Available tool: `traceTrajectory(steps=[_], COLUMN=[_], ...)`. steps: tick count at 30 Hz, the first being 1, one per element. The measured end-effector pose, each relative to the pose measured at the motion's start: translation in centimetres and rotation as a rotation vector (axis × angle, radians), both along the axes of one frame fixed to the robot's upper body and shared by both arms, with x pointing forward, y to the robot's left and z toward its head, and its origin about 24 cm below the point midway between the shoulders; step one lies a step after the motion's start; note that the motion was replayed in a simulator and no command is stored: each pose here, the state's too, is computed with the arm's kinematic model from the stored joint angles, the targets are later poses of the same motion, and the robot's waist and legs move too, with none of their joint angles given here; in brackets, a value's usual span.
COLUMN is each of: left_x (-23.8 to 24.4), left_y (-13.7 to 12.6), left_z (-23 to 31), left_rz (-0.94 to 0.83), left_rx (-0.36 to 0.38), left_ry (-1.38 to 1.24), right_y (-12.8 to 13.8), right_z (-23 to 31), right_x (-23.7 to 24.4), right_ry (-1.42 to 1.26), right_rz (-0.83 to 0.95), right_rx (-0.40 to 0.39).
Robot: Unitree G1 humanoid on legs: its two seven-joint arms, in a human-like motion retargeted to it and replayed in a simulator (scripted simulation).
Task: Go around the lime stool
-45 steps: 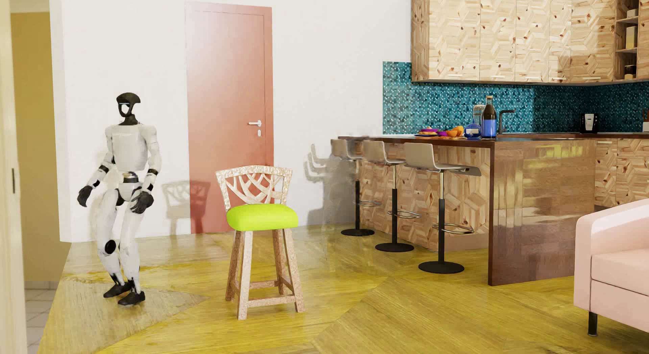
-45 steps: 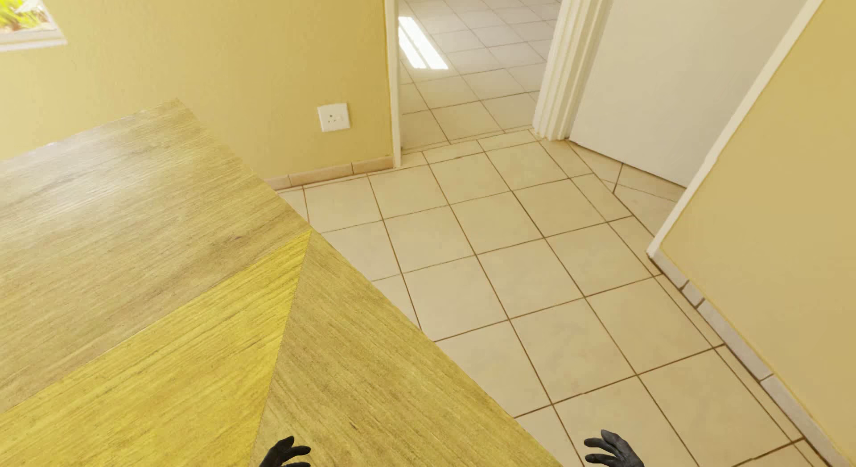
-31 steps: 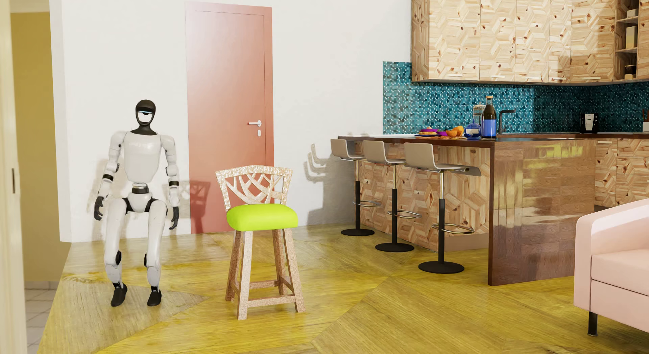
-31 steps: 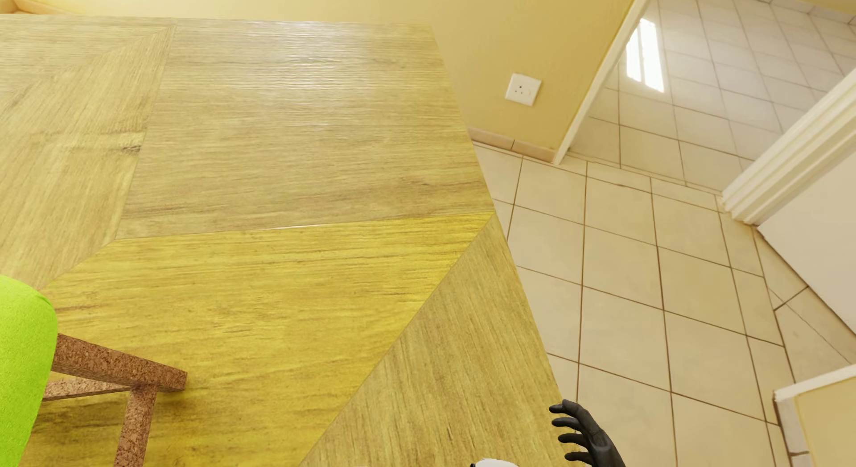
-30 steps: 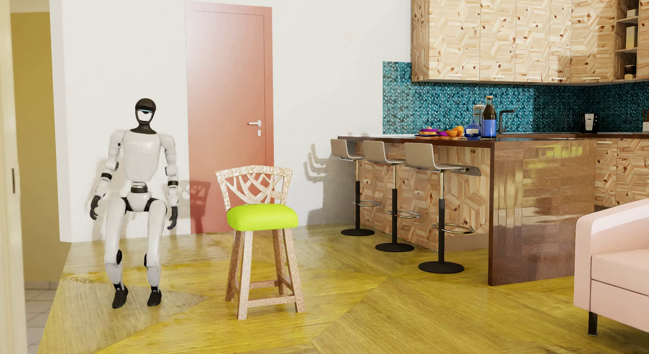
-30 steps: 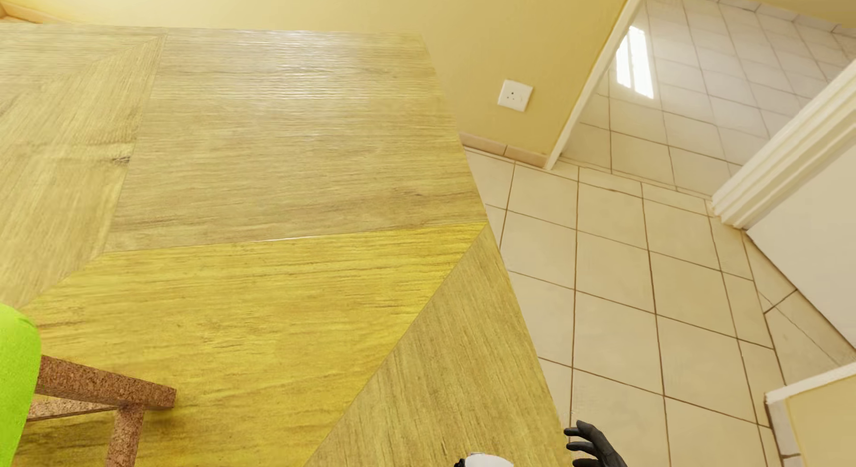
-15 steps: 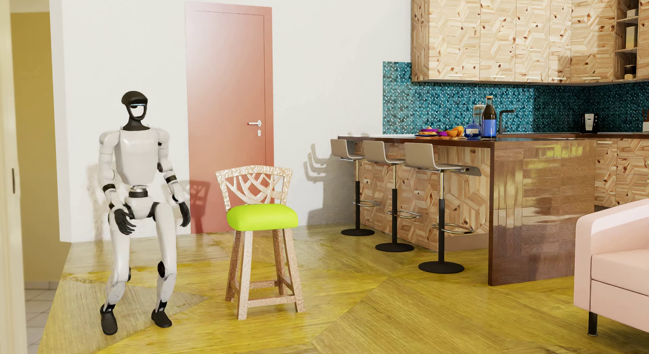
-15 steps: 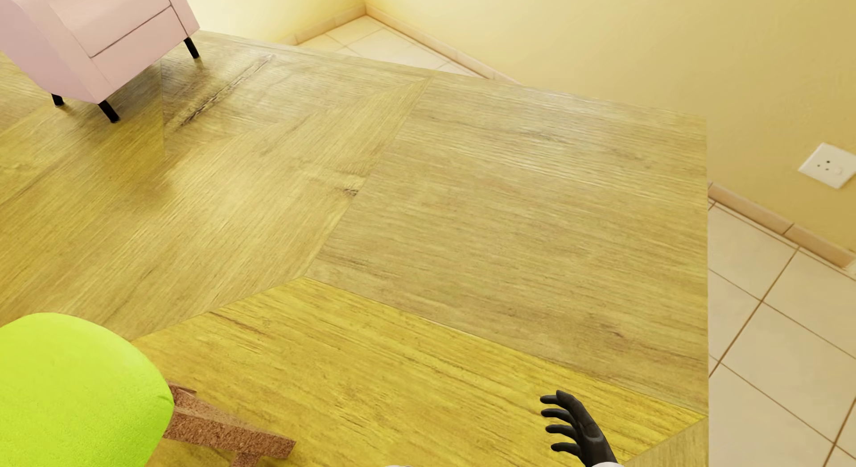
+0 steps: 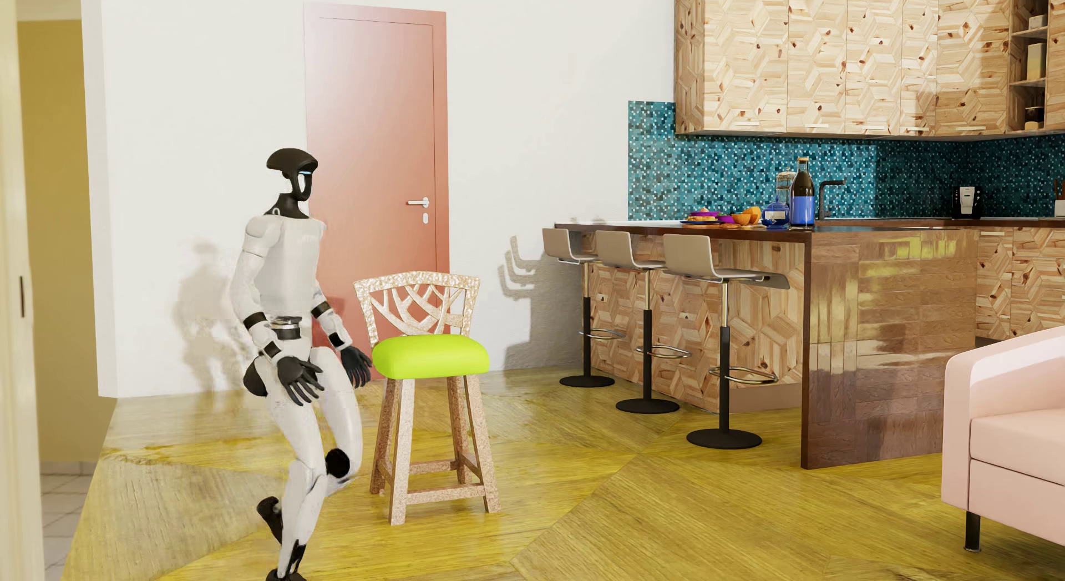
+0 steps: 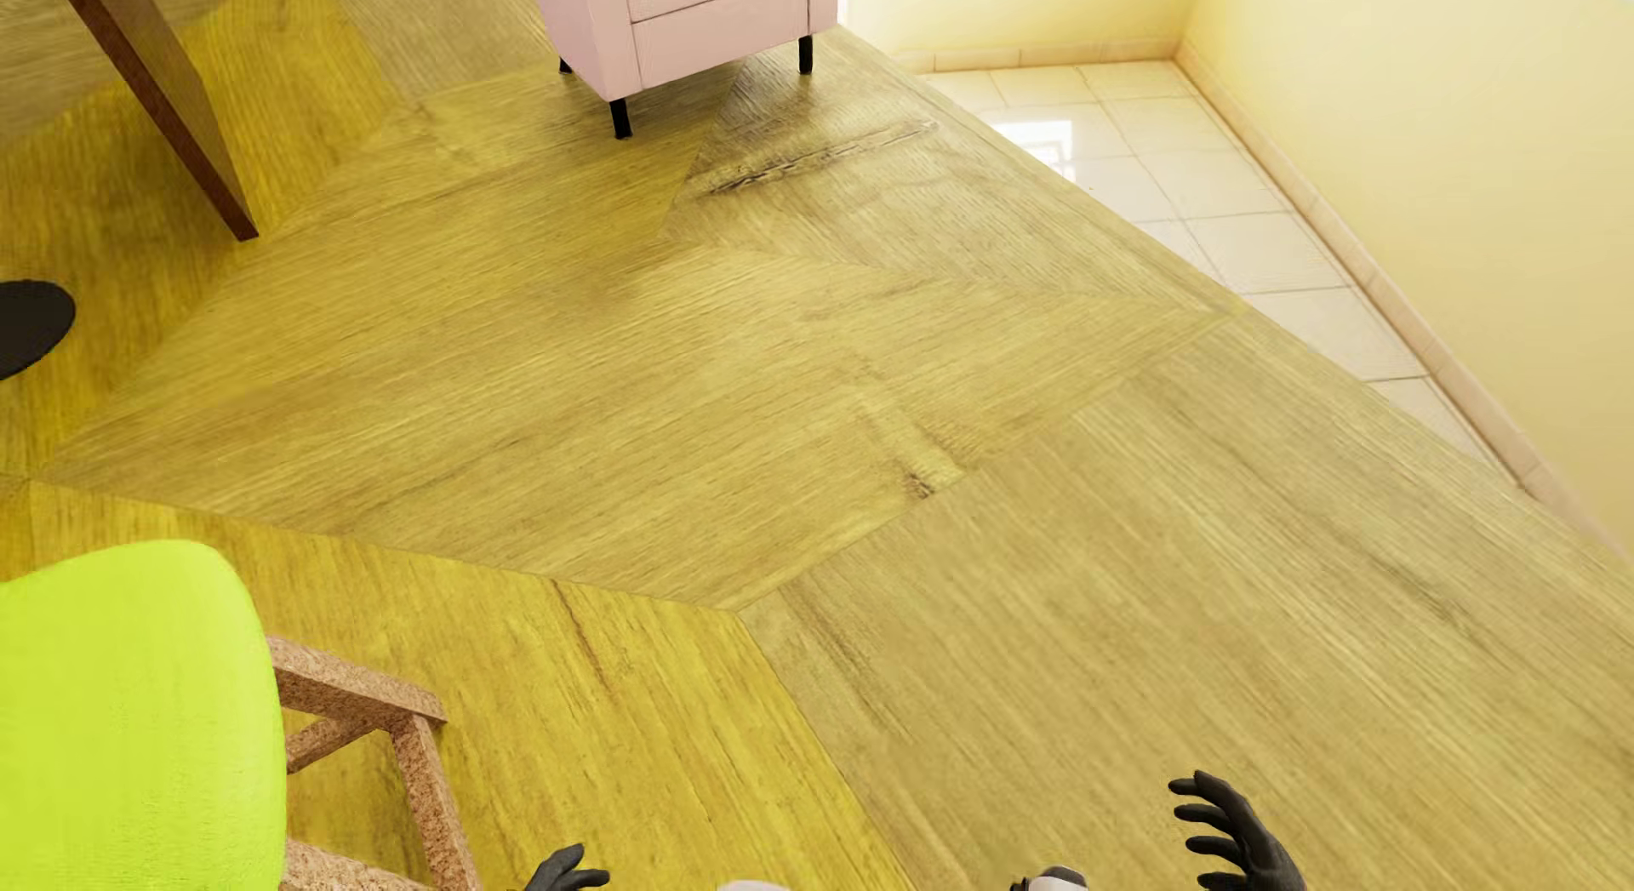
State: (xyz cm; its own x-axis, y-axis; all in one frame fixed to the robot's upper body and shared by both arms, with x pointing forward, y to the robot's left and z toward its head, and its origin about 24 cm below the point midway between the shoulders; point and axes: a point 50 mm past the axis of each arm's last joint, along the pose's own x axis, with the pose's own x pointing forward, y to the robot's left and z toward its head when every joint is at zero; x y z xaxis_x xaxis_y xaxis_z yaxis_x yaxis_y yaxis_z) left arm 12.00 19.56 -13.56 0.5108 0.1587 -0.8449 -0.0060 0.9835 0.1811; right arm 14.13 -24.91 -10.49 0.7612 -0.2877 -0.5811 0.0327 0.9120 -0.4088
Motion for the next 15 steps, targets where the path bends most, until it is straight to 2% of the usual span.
traceTrajectory(steps=[1,3,4,5,6,7,9,10,11,12,13,14,15], left_x=[-1.0,-2.4,-3.2,-4.3,-4.6,-4.3,-1.7,1.0,3.0,2.3,0.9,-0.4,-2.5], left_y=[0.7,1.9,1.9,2.0,1.8,1.7,1.1,0.3,-1.3,-1.8,-1.3,-1.0,0.2], left_z=[-0.2,0.0,-0.2,-0.8,-1.1,-1.1,0.1,1.1,1.9,1.2,0.5,0.3,0.0], left_rz=[-0.009,0.018,0.002,-0.022,-0.067,-0.047,0.030,0.022,0.005,-0.044,-0.036,-0.031,0.019], left_rx=[-0.043,-0.074,-0.054,-0.018,0.016,0.033,0.024,0.003,-0.056,-0.104,-0.149,-0.182,-0.167], left_ry=[0.027,0.030,0.048,0.099,0.116,0.089,-0.061,-0.153,-0.222,-0.172,-0.115,-0.065,-0.001], right_y=[-0.1,4.1,6.4,8.3,8.1,7.0,3.7,3.0,1.9,1.0,1.2,2.1,4.3], right_z=[0.9,1.7,1.9,2.2,1.5,0.1,-1.8,-2.5,-2.7,-1.9,-1.5,-0.6,1.4], right_x=[1.3,3.4,4.5,5.6,5.2,3.2,-2.1,-4.3,-5.6,-4.2,-2.2,-0.1,3.8], right_ry=[-0.062,-0.150,-0.157,-0.143,-0.088,-0.011,0.170,0.249,0.304,0.246,0.166,0.069,-0.065], right_rz=[-0.033,-0.011,0.029,0.114,0.137,0.085,0.023,0.017,0.048,0.041,0.004,-0.016,0.020], right_rx=[-0.003,0.118,0.182,0.204,0.192,0.192,0.138,0.128,0.093,0.066,0.072,0.083,0.117])
